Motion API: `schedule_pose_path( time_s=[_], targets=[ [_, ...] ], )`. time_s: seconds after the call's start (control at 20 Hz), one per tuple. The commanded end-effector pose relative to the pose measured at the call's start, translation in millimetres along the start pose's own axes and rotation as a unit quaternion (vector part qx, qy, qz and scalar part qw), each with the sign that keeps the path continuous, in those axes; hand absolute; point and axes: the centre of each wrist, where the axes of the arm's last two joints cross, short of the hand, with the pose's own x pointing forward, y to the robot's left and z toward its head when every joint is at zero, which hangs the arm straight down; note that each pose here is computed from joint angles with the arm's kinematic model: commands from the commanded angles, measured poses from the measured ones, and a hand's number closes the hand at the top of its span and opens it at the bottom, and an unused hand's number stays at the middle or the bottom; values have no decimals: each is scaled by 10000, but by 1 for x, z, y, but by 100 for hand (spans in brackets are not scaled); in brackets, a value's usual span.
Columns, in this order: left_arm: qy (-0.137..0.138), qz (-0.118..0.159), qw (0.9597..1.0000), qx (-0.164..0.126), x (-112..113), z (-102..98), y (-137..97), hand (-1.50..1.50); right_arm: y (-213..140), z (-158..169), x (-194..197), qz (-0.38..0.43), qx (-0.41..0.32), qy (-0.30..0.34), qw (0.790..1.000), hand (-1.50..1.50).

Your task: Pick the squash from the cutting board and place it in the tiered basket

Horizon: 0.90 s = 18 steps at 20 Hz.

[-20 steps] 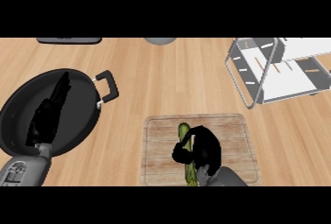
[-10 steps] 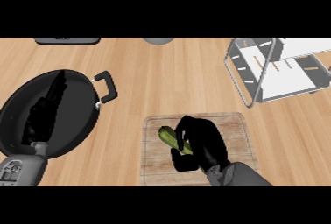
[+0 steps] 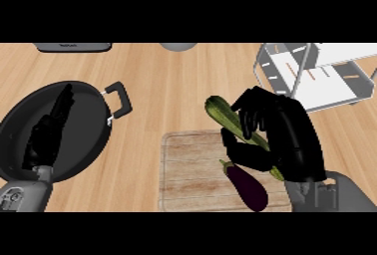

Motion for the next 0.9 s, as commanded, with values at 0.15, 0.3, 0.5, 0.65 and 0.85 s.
schedule_pose_path(
  time_s=[0.15, 0.3, 0.5, 0.65, 0.85],
  targets=[
    [-40, -54, 10000, 24, -6, 6, -1, 0, -76, -34, 26, 823, -780, 24, 9935, 150],
    [9, 10, 10000, -21, -12, -3, -1, 0, -116, -52, 2, 754, -406, 61, 9963, 150],
    [-98, -9, 10000, 12, -11, 0, 0, 0, -109, -66, -6, 247, -336, -30, 9991, 150],
    [-76, -2, 10000, -10, -10, -8, 20, 0, -116, -89, -34, 840, -287, -78, 9960, 150],
    [-116, 107, 9998, -142, 7, 2, -3, 0, -104, -115, -45, 1397, -559, -78, 9886, 150]
  ],
)
